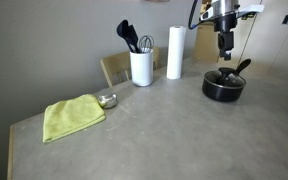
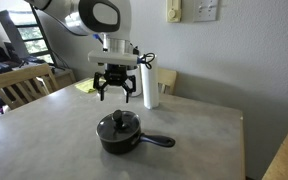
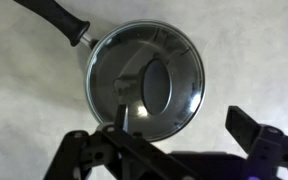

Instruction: Put the glass lid on top of the pot

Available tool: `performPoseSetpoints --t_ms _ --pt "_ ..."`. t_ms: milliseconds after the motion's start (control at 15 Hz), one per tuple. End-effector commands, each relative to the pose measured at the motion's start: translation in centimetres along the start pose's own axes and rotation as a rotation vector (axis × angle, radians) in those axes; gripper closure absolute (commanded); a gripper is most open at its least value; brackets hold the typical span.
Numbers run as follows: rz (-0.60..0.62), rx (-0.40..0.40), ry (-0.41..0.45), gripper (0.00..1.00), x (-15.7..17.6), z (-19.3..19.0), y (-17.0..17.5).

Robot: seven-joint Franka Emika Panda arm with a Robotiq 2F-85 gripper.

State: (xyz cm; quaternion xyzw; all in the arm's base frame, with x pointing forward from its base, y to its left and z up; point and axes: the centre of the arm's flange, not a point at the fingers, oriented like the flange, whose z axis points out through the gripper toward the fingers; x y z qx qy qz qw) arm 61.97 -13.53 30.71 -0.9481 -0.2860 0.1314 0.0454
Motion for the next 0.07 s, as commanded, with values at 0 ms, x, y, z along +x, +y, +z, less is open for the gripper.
performPoseSetpoints --t_ms 0 --pt "0.0 0.001 -0.001 0.0 -0.04 -0.08 -0.03"
